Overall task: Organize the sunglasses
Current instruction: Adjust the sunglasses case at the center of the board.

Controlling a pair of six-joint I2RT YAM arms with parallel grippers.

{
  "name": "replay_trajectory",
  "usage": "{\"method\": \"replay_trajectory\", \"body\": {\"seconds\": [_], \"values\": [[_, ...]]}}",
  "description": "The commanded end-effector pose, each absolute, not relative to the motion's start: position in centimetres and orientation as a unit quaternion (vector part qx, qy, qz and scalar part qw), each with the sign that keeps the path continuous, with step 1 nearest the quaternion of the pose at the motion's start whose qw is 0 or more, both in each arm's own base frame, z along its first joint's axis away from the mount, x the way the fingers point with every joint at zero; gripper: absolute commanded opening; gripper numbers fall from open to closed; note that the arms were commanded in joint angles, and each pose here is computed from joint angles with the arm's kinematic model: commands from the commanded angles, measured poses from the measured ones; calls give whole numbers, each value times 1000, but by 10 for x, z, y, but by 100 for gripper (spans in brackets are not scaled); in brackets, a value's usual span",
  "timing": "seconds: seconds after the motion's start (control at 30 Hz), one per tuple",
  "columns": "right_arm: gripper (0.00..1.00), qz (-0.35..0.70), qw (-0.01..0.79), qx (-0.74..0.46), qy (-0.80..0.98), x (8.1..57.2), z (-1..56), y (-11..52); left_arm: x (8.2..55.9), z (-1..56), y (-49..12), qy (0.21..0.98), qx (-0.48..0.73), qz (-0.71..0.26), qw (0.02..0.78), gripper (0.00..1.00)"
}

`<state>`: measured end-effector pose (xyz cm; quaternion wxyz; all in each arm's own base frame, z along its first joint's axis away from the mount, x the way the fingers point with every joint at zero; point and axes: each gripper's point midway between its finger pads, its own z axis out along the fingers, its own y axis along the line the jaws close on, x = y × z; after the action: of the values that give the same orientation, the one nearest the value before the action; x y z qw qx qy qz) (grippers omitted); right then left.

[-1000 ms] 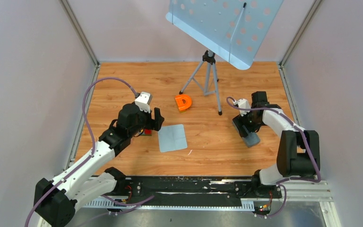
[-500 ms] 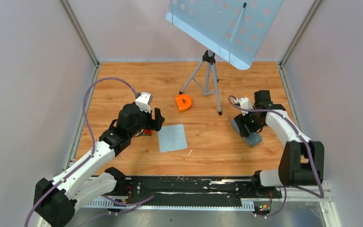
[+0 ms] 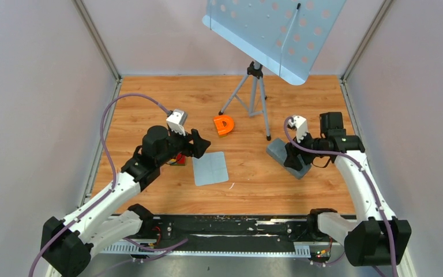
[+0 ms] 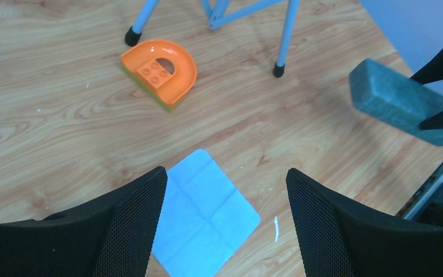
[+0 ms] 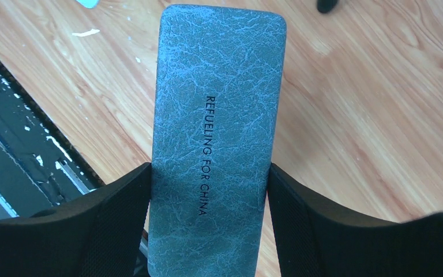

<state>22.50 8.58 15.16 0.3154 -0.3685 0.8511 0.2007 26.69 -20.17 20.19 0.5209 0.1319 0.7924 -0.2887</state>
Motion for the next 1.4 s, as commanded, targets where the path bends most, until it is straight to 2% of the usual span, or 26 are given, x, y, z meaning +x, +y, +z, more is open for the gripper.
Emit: {"method": "replay_trajectory", "body": {"seconds": [0.0, 0.27, 0.67, 0.83, 0.93, 1.03, 1.27, 1.37], "values": [[0, 220, 314, -423, 821, 218, 149, 108, 270, 234, -213, 764, 114, -327, 544, 80], [0, 161, 236, -512, 810, 216, 80, 106, 255, 228, -201, 786, 141, -296, 524, 80], [2, 123, 189, -516, 826, 226, 42, 106, 249, 206, -186, 796, 158, -259, 524, 80], [13, 114, 158, -510, 838, 224, 27, 99, 248, 198, -185, 795, 157, -258, 526, 81], [32, 111, 155, -501, 844, 224, 25, 99, 247, 196, -184, 795, 157, -257, 527, 81], [45, 112, 162, -496, 846, 227, 29, 101, 248, 195, -184, 795, 156, -257, 527, 81], [56, 117, 156, -497, 846, 230, 27, 106, 250, 192, -185, 798, 156, -256, 523, 81], [65, 122, 145, -495, 848, 230, 22, 106, 249, 191, -185, 798, 157, -255, 523, 81]]}}
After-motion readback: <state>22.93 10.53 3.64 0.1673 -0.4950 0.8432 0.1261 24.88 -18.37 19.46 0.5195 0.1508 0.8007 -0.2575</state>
